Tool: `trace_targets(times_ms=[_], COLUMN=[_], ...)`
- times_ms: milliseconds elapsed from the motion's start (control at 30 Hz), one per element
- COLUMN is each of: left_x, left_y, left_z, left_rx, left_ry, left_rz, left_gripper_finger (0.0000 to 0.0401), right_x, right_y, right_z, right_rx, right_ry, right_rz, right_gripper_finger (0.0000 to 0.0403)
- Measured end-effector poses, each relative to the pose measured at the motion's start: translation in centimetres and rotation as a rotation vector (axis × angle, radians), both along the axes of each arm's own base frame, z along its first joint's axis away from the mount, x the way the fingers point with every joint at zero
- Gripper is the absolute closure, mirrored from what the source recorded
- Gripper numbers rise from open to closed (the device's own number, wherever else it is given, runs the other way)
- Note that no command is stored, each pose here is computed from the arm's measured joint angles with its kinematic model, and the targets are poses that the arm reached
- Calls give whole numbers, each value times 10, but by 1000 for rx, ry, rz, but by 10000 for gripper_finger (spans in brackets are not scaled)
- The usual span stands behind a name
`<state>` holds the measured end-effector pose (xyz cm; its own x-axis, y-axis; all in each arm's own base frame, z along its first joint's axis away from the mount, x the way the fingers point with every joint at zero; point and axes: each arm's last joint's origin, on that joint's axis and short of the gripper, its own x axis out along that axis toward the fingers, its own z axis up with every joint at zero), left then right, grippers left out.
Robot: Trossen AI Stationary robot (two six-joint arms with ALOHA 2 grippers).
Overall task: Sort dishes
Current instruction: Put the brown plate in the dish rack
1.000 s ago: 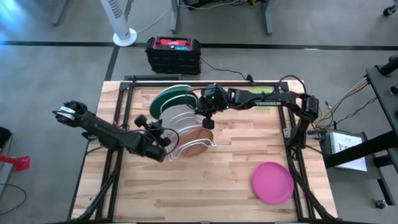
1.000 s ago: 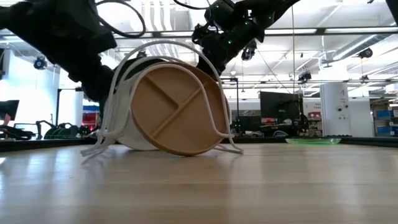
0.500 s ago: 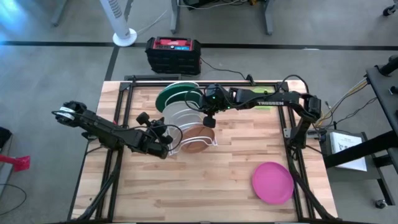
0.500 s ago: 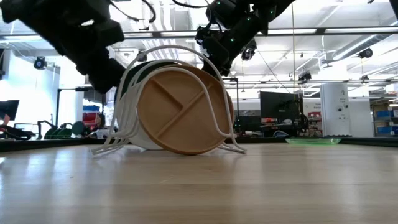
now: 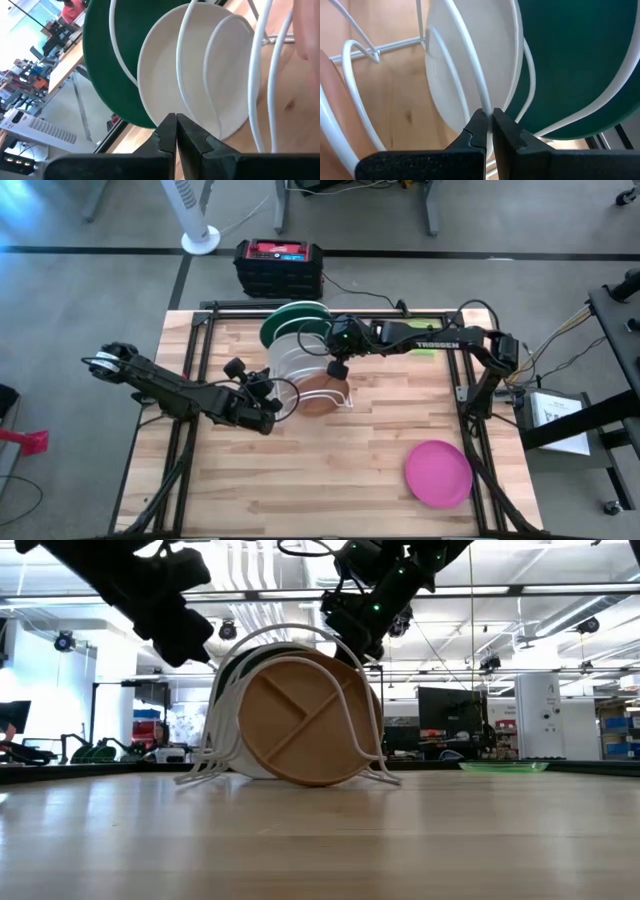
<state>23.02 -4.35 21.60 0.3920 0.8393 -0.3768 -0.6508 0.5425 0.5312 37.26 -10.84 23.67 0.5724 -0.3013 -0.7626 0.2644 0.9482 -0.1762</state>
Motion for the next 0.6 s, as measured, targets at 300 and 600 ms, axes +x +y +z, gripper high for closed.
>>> trace_targets(times_ms=[300,600], left_x=[-1,-1], left_y=[1,1], left_z=[3,3], left_rx=[37,42], left_ry=[-43,-45], left_rz=[27,28], left_gripper_finger=[401,401], right_x=[-1,-4], right_y=[0,-1], right_z=[0,-1], right_rx=[35,42], right_ry=[-11,0], right_rz=[-54,-181], right_gripper_finger=[403,403])
